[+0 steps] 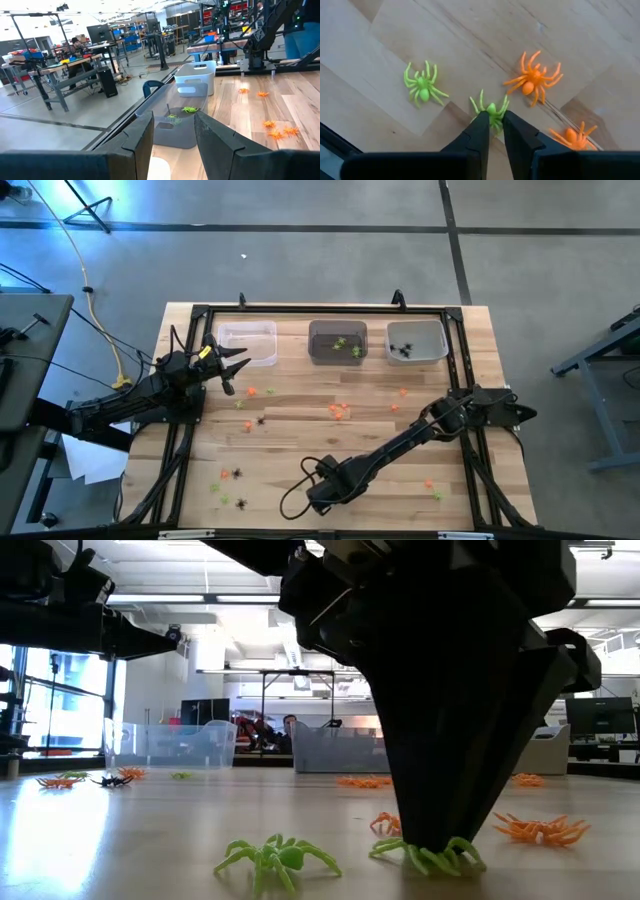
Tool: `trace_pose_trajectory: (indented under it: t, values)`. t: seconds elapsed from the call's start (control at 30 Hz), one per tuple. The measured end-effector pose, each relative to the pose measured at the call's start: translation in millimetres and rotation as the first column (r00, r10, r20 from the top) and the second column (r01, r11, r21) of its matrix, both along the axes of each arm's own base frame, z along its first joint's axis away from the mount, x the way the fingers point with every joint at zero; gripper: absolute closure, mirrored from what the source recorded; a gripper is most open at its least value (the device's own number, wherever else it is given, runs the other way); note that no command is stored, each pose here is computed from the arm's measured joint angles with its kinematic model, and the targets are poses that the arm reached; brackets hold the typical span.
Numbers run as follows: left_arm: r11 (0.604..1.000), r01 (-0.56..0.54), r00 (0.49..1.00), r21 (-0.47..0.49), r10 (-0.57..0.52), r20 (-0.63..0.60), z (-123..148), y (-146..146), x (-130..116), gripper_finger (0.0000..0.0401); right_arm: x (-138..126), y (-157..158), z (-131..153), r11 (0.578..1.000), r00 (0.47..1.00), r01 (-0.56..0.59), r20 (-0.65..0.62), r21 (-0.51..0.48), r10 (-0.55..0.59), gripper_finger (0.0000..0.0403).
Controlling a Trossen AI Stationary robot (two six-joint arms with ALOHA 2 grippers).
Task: Sort Halloween decoration
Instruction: Put the green spider toy into the black bin
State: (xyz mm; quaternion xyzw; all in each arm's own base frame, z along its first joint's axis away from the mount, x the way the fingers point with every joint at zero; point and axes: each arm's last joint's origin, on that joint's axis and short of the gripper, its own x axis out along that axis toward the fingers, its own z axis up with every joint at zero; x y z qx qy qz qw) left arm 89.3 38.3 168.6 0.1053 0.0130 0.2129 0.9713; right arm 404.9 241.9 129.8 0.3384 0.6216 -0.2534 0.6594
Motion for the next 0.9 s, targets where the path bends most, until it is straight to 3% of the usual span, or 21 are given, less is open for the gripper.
trace_pose_trajectory:
  t: [0.2,0.43,0.9]
  values:
    - [1.000,0.000,1.000,0.000,0.000,0.000,-0.1,0.0,0.0,0.0270,0.7,0.4,-0.3,0.998,0.998,-0.055,0.010,0.006,0.055,0.0385]
    - [1.000,0.000,1.000,0.000,0.000,0.000,0.0,0.0,0.0,0.0270,0.3,0.4,3.0,0.998,0.998,-0.063,0.011,0.015,0.062,0.0393]
    - [1.000,0.000,1.000,0.000,0.000,0.000,0.0,0.0,0.0,0.0270,-9.6,0.9,46.9,0.999,0.994,-0.051,0.093,0.017,0.049,0.0403]
